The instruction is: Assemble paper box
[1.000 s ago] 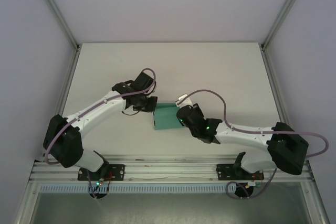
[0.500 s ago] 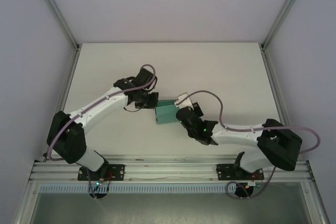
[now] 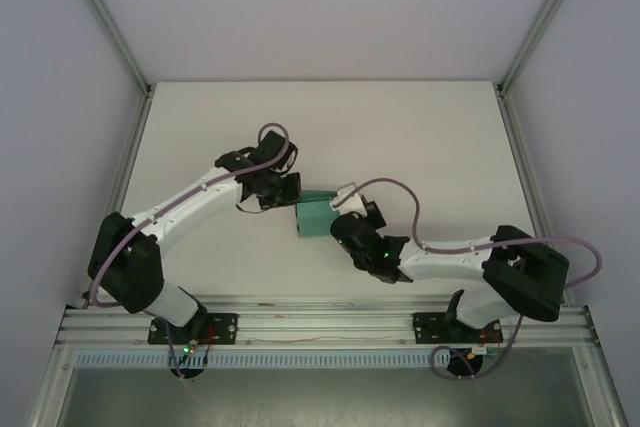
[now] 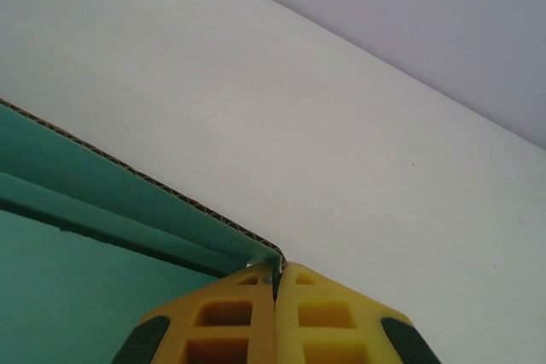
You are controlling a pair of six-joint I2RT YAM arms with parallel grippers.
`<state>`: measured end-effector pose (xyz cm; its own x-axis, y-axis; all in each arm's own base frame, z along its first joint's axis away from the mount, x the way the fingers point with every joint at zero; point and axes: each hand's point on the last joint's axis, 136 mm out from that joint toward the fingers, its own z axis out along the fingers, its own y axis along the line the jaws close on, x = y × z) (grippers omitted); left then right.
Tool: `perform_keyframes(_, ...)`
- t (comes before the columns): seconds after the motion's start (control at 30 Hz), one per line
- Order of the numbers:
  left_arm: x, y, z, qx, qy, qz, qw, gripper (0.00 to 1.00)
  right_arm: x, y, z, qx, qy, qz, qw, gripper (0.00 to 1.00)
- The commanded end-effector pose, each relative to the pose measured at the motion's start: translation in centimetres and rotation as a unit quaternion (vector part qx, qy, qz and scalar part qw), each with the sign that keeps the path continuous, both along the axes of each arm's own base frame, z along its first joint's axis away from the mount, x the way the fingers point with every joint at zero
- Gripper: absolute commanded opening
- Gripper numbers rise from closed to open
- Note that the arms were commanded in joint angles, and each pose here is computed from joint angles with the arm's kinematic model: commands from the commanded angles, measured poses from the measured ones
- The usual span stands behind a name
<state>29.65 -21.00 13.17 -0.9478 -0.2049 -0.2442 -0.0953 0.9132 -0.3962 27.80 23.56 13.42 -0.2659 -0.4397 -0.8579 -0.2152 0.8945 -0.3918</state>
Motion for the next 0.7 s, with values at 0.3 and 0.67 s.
perform_keyframes(0.3, -2.9, -1.8, -2.9, 0.078, -0.100, -0.084, 0.988, 0.03, -1.0, 0.1, -1.8, -0.009, 0.001, -0.001, 1.000, 0.00)
perform_keyframes(0.67, -6.1, -3.4, -6.0, 0.065, -0.135, -0.074, 0.986, 0.03, -1.8, 0.5, -2.1, -0.007, -0.022, -0.016, 1.000, 0.00)
